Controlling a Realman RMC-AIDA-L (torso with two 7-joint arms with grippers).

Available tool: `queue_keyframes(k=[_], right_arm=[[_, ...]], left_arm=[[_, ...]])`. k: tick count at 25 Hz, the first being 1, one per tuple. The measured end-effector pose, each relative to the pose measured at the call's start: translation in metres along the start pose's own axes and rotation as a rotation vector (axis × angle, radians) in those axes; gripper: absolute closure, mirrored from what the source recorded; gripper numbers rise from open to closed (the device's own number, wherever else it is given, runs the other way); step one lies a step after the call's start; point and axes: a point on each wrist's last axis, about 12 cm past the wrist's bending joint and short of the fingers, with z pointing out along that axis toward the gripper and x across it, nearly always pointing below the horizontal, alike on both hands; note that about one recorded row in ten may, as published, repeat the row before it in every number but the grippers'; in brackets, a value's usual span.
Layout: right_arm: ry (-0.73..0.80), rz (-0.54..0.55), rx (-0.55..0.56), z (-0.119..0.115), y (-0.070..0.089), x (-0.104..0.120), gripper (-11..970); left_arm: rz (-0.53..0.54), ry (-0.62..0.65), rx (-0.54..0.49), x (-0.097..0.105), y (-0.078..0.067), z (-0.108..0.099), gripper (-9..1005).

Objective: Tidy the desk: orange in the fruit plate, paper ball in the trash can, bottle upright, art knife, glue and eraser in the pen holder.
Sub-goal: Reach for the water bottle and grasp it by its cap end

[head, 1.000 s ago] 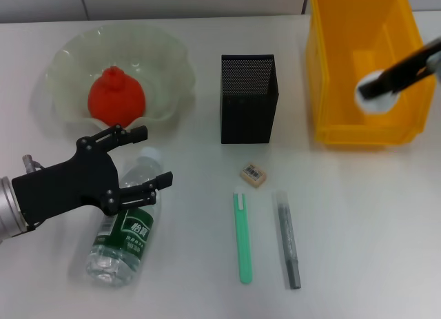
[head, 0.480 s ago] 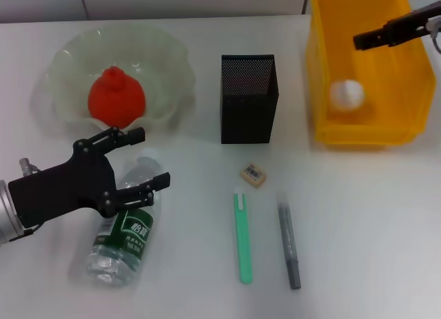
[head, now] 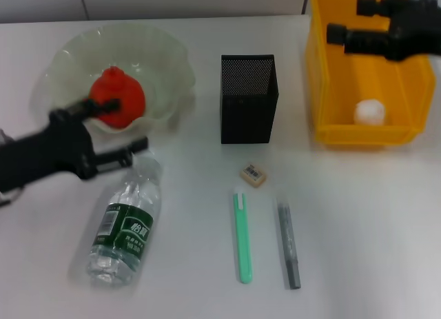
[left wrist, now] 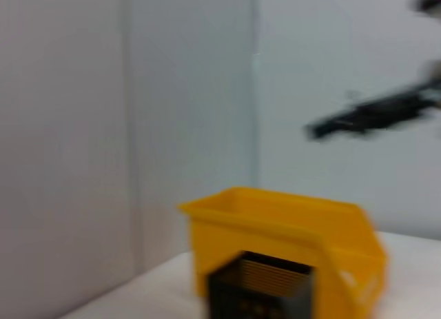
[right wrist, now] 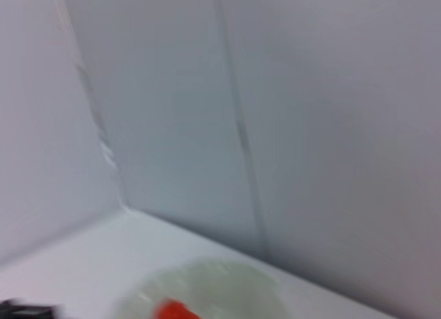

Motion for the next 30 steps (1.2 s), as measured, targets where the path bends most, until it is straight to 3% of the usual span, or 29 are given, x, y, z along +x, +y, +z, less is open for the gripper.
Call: queue_keyframes(k=[1, 3, 5, 8, 11, 13, 14, 20, 26, 30], right_arm=[[-0.032, -0.008, -0.031, -0.004, 0.003, 0.009, 114], [-0.069, -0.052, -0.122, -0.012, 0.014, 0.037, 112], [-0.067, -0.060, -0.144, -0.014, 0.016, 0.044, 110], [-0.067, -0.091, -0.233, -0.014, 0.027, 0.080, 110], [-0.069, -0.100, -0.254, -0.012, 0.031, 0.094, 110], [-0.065, -0.107, -0.264, -0.012, 0.034, 0.104, 110], [-0.062, -0.109, -0.267, -0.011, 0.035, 0.108, 110], [-0.051, -0.120, -0.258, -0.010, 0.037, 0.123, 111], [-0.028, -0.155, -0.249, -0.010, 0.038, 0.132, 111], [-0.011, -0.154, -0.241, -0.007, 0.038, 0.136, 111]], left_arm=[[-0.013, 0.017, -0.055, -0.014, 0.014, -0.005, 197], [-0.037, 0.035, -0.094, -0.027, 0.024, -0.009, 200], [-0.048, 0.060, -0.116, -0.040, 0.028, -0.012, 203], [-0.061, 0.097, -0.142, -0.059, 0.027, -0.015, 208], [-0.106, 0.159, -0.158, -0.073, 0.019, -0.008, 212], [-0.126, 0.272, -0.184, -0.082, 0.003, 0.001, 215], [-0.126, 0.272, -0.184, -0.082, 0.003, 0.001, 217], [-0.209, 0.479, -0.256, -0.092, -0.031, 0.032, 226], [-0.341, 0.611, -0.363, -0.088, -0.043, 0.062, 236], [-0.362, 0.668, -0.411, -0.082, -0.041, 0.071, 242]])
